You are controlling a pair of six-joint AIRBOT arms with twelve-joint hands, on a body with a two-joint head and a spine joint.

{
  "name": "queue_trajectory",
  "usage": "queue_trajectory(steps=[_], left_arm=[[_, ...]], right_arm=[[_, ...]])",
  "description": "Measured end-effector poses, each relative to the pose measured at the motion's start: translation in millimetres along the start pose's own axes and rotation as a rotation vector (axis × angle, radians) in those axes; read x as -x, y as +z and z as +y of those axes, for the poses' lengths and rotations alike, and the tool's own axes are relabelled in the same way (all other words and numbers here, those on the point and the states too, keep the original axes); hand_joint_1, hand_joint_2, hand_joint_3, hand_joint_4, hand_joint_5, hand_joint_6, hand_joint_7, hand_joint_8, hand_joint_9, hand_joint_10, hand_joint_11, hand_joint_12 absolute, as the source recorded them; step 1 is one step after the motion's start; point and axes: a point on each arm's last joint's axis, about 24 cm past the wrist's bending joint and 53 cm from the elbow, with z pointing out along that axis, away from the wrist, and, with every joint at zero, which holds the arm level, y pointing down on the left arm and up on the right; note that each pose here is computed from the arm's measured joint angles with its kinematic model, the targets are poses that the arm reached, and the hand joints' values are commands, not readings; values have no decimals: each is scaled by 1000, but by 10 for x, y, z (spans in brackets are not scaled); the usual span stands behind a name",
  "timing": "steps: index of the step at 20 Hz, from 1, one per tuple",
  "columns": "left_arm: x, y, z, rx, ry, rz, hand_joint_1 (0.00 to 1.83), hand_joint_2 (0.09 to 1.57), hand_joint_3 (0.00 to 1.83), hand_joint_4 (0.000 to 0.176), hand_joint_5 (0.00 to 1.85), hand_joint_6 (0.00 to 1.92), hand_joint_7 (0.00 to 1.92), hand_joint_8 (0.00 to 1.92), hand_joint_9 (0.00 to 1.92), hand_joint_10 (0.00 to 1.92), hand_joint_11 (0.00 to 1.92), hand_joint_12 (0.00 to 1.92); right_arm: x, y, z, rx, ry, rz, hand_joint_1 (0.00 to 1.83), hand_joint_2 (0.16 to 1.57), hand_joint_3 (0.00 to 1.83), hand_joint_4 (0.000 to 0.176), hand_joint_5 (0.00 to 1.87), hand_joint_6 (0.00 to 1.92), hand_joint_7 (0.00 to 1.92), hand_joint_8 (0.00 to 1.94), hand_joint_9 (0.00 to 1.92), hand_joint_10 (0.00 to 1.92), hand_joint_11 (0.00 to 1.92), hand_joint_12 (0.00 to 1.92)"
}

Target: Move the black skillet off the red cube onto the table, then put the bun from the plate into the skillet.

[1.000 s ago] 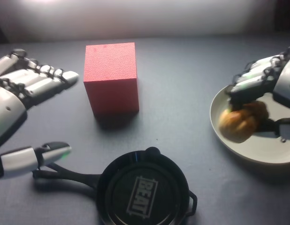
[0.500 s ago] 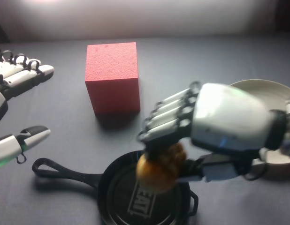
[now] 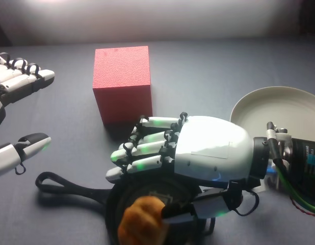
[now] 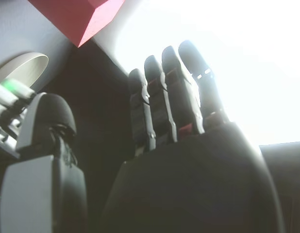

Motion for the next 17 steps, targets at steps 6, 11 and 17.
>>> queue_trajectory(steps=[6,11,17], left_arm=[[2,-9,3,0,2,-1,705,1174,2,0,454,1,446,3,403,15,0,1334],[44,-42,-2,0,-6,-23,618,1184,2,18,322,0,398,0,389,9,0,1265],[188,-126,-179,-69,-49,-88,232,1252,10,0,151,0,474,15,511,211,0,1513]], right_arm=[[54,-71,-26,-16,22,-12,837,992,0,50,311,0,330,0,333,1,0,1122],[671,-847,-330,-125,89,-216,732,963,0,53,77,19,105,13,120,9,0,516],[1491,-1701,-156,-137,4,-574,451,1094,0,19,315,7,426,5,503,24,139,900]])
